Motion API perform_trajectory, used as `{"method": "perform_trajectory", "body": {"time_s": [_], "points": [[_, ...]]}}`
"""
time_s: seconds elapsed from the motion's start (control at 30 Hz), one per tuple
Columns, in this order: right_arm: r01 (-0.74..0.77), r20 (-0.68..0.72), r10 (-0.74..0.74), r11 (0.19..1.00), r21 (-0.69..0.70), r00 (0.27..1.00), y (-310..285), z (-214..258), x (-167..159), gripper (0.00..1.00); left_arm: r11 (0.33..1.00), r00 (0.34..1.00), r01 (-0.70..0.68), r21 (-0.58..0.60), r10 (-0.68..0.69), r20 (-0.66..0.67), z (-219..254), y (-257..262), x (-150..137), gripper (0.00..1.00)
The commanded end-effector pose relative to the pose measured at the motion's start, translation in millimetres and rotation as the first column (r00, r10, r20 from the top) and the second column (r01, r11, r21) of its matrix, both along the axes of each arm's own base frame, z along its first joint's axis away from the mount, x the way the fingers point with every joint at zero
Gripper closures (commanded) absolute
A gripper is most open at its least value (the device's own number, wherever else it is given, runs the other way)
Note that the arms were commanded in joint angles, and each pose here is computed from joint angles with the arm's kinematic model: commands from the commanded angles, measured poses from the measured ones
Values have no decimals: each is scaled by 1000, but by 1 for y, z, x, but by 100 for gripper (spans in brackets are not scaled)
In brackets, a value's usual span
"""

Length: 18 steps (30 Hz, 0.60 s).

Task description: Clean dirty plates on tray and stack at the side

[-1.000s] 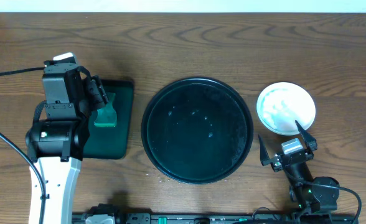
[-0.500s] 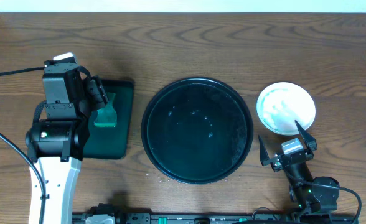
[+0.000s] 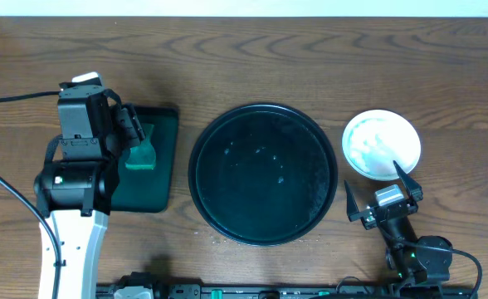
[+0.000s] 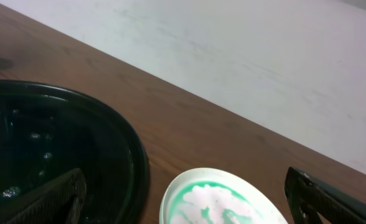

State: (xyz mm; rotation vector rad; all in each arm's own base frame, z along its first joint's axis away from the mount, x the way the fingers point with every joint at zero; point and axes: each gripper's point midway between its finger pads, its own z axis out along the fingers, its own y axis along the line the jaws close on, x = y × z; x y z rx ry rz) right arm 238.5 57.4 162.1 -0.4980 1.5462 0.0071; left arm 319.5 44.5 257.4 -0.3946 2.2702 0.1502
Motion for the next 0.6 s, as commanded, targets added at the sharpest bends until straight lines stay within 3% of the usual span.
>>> {"method": "perform_trajectory", "body": {"time_s": [0.0, 0.27, 0.43, 0.57], "points": [[-11, -3, 11, 1000, 18, 1000, 2, 0, -1, 1, 1000, 999, -2, 16, 2, 51, 14, 1, -14, 26], [-11, -3, 11, 1000, 18, 1000, 2, 0, -1, 1, 1000, 971, -11, 21, 6, 238, 8, 2, -61, 26], [-11, -3, 11, 1000, 18, 1000, 2, 0, -1, 1, 997, 869, -6, 75, -32, 493, -10, 2, -70, 26], [-11, -3, 11, 1000, 18, 1000, 2, 0, -1, 1, 996, 799, -16, 87, -40, 600, -24, 3, -74, 26]]}}
